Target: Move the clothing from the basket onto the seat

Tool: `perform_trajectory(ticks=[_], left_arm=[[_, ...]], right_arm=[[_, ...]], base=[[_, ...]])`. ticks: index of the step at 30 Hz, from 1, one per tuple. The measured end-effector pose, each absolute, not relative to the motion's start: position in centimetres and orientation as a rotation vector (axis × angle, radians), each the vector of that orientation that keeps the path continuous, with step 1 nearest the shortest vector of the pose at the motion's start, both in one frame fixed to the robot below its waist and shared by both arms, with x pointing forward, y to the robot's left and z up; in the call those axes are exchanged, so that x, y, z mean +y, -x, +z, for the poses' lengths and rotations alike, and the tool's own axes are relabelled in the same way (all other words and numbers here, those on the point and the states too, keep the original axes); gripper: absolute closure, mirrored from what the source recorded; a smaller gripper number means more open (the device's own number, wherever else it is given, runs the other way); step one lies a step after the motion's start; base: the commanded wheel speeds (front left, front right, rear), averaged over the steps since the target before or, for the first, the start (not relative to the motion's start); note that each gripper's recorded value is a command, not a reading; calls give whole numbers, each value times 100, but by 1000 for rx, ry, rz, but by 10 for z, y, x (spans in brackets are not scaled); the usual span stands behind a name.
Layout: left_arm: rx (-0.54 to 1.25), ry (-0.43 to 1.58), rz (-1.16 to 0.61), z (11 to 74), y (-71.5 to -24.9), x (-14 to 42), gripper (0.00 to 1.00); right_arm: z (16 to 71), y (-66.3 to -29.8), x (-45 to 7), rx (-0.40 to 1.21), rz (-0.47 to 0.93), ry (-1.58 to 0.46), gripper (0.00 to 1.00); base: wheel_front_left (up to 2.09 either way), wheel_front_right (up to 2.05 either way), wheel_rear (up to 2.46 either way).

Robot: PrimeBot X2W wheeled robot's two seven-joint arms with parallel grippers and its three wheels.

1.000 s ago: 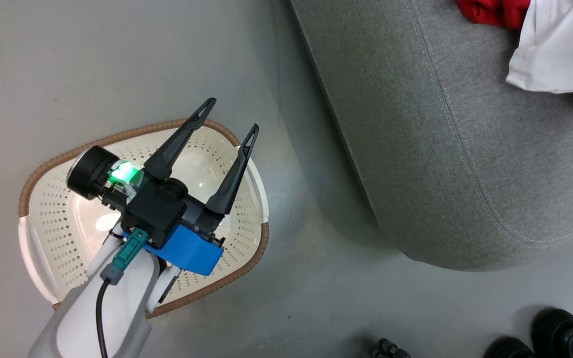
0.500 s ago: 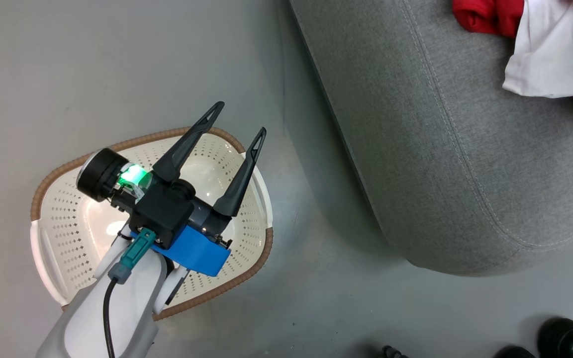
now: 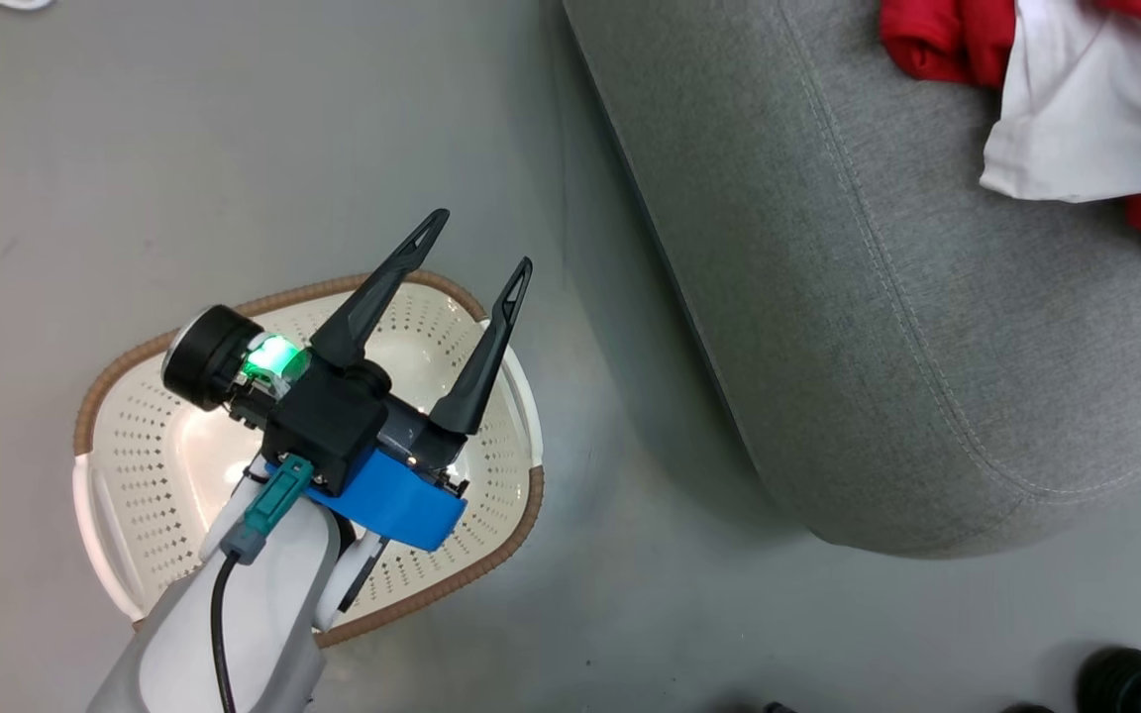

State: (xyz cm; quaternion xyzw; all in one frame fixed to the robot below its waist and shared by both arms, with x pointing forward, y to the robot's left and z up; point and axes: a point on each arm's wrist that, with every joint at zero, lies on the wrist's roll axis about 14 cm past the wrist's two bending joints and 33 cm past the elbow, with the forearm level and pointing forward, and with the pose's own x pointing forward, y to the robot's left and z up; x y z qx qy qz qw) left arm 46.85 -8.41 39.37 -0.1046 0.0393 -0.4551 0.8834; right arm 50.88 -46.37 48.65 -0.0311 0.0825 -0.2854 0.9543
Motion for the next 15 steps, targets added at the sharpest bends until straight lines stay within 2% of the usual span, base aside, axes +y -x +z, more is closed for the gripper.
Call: perform_trajectory(ticks=[15], left_arm=[[53,250,-860,446,-448,-73,0]], right_arm=[[504,-475,-431,151,-471,99,0]], base=[[0,0,0]])
